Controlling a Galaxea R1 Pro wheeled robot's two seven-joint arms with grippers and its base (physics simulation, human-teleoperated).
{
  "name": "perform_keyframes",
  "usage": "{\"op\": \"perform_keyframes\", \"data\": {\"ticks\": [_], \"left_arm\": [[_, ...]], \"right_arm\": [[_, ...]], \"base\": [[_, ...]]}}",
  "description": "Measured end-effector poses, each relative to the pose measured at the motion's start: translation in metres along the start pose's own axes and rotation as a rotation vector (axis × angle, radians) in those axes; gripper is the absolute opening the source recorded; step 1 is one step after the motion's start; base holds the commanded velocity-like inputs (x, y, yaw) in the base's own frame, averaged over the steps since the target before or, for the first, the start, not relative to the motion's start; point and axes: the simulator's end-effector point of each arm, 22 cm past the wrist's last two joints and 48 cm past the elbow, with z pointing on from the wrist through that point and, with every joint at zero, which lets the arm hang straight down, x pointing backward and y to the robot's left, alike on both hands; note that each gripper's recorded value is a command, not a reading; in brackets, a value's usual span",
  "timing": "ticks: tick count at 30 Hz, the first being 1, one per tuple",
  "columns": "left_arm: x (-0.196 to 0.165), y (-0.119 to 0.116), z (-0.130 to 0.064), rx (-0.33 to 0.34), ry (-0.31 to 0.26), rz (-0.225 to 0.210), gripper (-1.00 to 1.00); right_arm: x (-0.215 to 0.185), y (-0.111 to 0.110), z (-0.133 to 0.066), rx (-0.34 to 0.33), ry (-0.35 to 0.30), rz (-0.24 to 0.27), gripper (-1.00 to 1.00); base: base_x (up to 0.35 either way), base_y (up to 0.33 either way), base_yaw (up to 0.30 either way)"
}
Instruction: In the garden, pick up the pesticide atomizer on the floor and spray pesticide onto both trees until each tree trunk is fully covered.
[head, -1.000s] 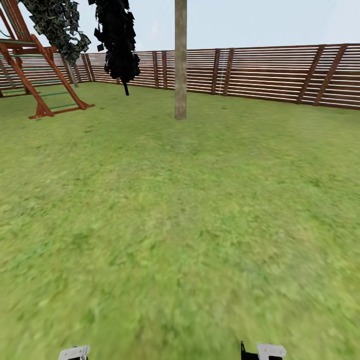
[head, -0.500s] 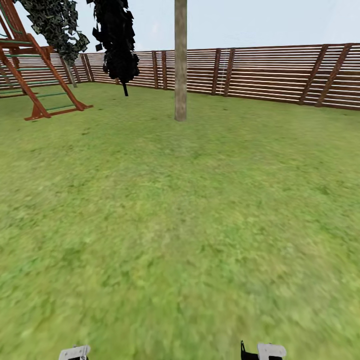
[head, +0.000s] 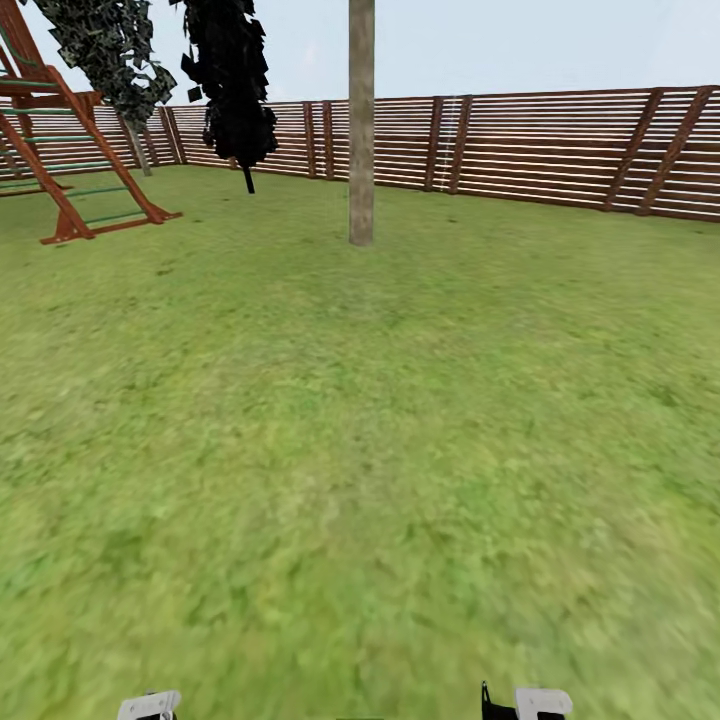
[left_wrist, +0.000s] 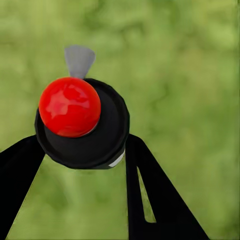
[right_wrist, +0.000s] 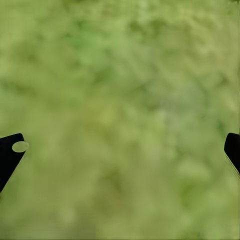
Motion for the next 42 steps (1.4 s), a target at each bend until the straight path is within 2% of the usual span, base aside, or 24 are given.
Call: {"op": "perform_keyframes", "data": {"ticks": [42], "left_arm": [[-0.0002, 0.0, 0.0, 0.0, 0.0, 0.0, -1.0]], "right_arm": [[0.0002, -0.0004, -0.0001, 0.001, 0.0, 0.0, 1.0]], "base": [[0.339, 0.0, 0.0]]}}
